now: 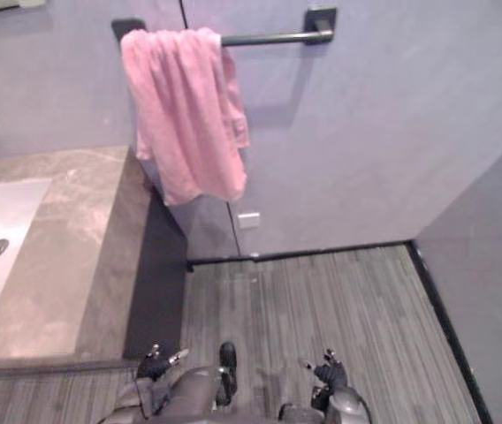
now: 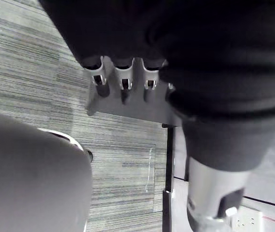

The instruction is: Organize washtable

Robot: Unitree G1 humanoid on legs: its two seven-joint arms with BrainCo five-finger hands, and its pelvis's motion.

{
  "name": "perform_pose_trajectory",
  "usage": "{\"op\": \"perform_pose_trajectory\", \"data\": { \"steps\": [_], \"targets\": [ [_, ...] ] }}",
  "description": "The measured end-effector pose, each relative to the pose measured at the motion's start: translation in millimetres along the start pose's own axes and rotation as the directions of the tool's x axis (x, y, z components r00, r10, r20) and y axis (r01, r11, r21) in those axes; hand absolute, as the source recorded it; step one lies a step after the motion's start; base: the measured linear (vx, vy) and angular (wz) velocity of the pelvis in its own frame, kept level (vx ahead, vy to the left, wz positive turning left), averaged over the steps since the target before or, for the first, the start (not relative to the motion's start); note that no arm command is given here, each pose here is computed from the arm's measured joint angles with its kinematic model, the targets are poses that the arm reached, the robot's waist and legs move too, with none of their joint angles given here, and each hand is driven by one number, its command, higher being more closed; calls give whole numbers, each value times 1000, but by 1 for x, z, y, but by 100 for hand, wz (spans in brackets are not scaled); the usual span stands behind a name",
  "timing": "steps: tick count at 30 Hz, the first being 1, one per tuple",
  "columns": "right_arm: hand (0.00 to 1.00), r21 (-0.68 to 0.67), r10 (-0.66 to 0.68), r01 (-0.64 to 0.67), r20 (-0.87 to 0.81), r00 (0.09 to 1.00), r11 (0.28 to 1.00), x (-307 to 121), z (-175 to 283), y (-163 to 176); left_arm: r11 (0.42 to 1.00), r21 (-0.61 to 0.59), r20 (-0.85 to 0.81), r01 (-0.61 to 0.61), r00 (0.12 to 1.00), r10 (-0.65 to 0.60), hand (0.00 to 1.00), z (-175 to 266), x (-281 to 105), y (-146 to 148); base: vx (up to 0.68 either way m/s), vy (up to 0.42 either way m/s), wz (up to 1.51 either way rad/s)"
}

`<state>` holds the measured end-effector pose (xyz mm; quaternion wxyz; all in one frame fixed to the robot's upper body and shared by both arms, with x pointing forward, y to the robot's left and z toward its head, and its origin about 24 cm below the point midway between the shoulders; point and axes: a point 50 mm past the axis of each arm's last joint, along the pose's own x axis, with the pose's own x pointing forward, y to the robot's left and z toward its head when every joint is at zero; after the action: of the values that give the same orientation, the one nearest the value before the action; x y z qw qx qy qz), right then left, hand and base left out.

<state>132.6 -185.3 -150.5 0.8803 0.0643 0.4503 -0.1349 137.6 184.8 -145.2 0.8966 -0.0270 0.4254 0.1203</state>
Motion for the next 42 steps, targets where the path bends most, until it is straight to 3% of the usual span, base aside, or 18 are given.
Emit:
{"op": "perform_pose_trajectory", "data": {
  "steps": [6,14,20,24,42],
  "targets": [
    [0,-7,11,-11,0,1000,1000,-2,-3,3,997,76,2,22,1000,-22,0,1,1,6,480,132,32],
    [0,6,10,-10,-7,1000,1000,-4,-8,3,996,82,0,-18,1000,18,0,0,0,10,428,-102,48],
    [0,30,-24,23,31,999,999,-3,-1,-8,998,46,0,35,999,-35,0,1,0,-19,292,-204,28],
    [0,24,-29,28,16,999,999,-6,-9,-11,1000,-1,43,29,999,-29,0,9,-1,-22,160,-131,2],
    [0,38,-70,71,-31,997,997,-9,-22,-14,997,81,9,-1,1000,0,0,-3,-3,-16,122,48,-3]
  ]
}}
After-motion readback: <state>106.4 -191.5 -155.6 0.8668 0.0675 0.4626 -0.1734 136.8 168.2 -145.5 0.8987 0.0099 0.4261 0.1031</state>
